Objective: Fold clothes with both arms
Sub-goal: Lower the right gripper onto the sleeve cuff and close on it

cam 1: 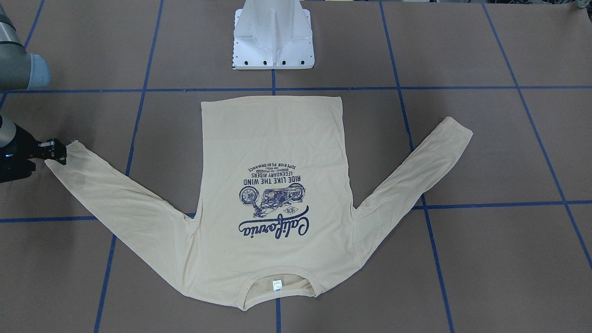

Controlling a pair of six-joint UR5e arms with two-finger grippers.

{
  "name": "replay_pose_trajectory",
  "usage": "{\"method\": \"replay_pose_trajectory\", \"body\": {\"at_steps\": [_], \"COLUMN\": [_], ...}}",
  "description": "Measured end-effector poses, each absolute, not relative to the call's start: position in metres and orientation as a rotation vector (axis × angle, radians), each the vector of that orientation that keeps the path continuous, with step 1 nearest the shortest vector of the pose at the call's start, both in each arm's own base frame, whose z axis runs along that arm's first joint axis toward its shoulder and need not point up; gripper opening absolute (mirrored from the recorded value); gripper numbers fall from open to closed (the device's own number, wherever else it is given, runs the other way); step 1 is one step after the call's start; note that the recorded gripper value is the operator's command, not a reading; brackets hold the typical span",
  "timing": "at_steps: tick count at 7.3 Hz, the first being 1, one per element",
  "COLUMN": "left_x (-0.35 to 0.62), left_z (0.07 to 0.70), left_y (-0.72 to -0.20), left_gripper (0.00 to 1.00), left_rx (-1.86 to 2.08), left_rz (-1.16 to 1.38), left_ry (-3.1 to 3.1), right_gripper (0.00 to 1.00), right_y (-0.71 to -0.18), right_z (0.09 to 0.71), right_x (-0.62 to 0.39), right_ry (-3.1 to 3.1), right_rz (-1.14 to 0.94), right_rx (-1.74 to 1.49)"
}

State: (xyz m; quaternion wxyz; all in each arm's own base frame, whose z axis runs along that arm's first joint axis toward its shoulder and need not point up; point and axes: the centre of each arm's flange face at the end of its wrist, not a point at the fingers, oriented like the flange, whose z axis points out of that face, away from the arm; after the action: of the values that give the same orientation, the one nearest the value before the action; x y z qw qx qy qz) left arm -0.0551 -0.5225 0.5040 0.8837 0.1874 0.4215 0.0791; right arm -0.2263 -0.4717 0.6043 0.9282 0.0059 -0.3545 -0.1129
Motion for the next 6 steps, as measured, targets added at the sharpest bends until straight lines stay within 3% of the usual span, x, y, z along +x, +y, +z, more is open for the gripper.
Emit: {"method": "replay_pose_trajectory", "body": {"at_steps": [2, 6], "left_x": [-0.0551, -0.0552], "left_z": [0.5036, 0.4985], "left_y": [-0.5225, -0.5218], "left_gripper": [0.99, 0.99], "left_rx": [0.39, 0.39], "left_rz": [0.164, 0.144], "left_ry": [0.877, 0.883], "right_gripper": [0.78, 0.66], "right_y": [-0.4707, -0.4695], "right_z": [0.6066, 0.612], "right_x": [-0.2262, -0.2269], "right_ry": [-0.724, -0.719], "right_rz": [-0.231, -0.228], "right_rx": [0.008, -0.008]}}
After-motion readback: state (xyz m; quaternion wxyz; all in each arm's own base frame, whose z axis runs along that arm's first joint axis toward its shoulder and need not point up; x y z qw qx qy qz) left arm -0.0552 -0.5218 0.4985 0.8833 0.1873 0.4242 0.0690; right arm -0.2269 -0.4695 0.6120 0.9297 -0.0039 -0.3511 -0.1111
